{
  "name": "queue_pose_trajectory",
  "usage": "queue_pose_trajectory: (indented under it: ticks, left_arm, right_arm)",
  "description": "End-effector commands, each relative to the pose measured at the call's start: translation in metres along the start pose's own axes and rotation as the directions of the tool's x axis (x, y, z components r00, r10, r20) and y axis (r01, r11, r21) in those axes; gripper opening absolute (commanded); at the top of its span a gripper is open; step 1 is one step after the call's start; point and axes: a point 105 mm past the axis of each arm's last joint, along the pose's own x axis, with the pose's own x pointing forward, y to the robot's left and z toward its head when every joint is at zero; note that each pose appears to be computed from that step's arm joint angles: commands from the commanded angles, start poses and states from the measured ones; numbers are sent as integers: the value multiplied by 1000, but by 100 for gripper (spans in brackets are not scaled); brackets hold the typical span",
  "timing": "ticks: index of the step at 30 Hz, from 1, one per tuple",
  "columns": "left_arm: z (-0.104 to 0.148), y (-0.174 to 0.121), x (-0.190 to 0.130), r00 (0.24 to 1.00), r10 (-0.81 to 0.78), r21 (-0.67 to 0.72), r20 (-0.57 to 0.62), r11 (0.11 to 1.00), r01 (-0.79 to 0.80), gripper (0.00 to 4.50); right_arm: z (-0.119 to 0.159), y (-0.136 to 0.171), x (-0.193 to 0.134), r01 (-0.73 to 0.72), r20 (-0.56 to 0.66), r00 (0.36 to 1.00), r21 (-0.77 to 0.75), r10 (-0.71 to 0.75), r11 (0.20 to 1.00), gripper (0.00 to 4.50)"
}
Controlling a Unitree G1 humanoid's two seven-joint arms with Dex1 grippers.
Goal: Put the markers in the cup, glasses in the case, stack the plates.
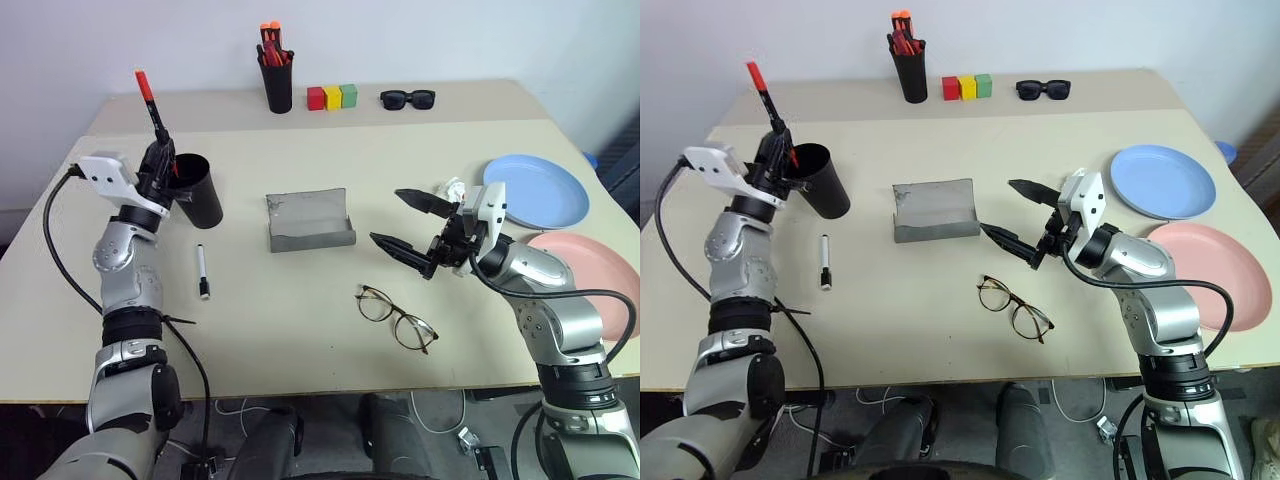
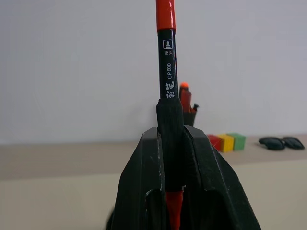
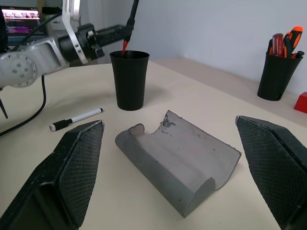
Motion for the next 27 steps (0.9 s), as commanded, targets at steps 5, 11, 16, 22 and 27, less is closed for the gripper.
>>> queue_pose_trajectory:
  ticks: [5,11,16,22,27]
  left_arm:
    - [6,4,-2,999,0,16,36,1000,-1,393]
    - [39,-19,4,993,-109,48,46,993,107,445]
    - [91,-60,0,989,-142,37,-33,989,143,445]
    - [67,-52,-46,885,170,155,-432,981,-113,445]
    - [43,-58,-84,721,290,251,-630,954,-164,445]
  right_arm:
    - [17,2,3,-7,48,999,-52,9,999,450]
    - [15,1,2,-7,42,999,-53,10,999,450]
    - [13,0,-2,-7,35,999,-53,9,999,450]
    - [11,-2,0,-33,30,999,-48,35,998,450]
    - [10,-4,3,-48,33,998,-43,50,998,450]
